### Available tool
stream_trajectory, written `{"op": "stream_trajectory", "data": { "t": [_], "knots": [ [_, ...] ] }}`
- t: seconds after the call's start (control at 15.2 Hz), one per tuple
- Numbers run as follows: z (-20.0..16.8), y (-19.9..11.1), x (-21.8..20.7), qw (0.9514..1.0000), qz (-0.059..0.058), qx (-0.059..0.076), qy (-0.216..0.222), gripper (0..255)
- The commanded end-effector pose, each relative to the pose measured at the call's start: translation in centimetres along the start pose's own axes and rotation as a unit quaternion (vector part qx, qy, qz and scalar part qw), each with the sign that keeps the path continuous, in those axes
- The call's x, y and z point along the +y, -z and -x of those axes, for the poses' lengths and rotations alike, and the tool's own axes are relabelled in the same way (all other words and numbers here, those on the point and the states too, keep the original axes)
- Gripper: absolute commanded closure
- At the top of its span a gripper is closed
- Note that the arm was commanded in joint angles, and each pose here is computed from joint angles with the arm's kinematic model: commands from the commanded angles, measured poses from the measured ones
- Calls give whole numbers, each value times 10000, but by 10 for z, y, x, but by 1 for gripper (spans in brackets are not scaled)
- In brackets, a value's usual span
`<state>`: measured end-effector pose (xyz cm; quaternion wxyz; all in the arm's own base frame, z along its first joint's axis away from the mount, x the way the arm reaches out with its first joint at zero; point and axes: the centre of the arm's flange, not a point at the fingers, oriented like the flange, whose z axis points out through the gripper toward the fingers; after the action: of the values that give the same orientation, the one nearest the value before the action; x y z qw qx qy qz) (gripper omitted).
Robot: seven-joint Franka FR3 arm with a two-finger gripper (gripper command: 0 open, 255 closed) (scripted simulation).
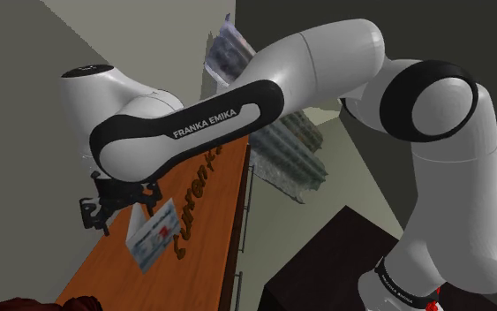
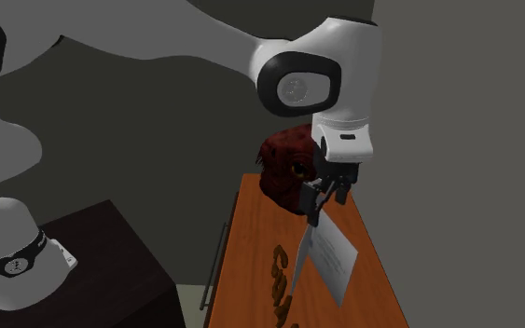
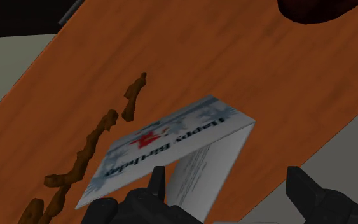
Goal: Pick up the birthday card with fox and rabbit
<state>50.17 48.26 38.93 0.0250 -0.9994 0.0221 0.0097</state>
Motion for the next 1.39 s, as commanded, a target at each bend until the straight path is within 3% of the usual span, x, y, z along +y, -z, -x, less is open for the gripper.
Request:
{"op": "stream_trajectory", "data": {
  "t": [0.0,0.07,0.4,0.59,0.66,1.32],
  "knots": [
    [-5,-43,4,9996,154,-241,-19,0],
    [-4,-38,5,9996,152,-241,-24,255],
    [-23,-27,2,9996,155,-241,-37,255],
    [-34,-35,13,9996,156,-242,-45,255],
    [-5,-43,4,9996,154,-241,-19,255],
    [-3,10,1,9996,154,-241,-19,255]
  ]
}}
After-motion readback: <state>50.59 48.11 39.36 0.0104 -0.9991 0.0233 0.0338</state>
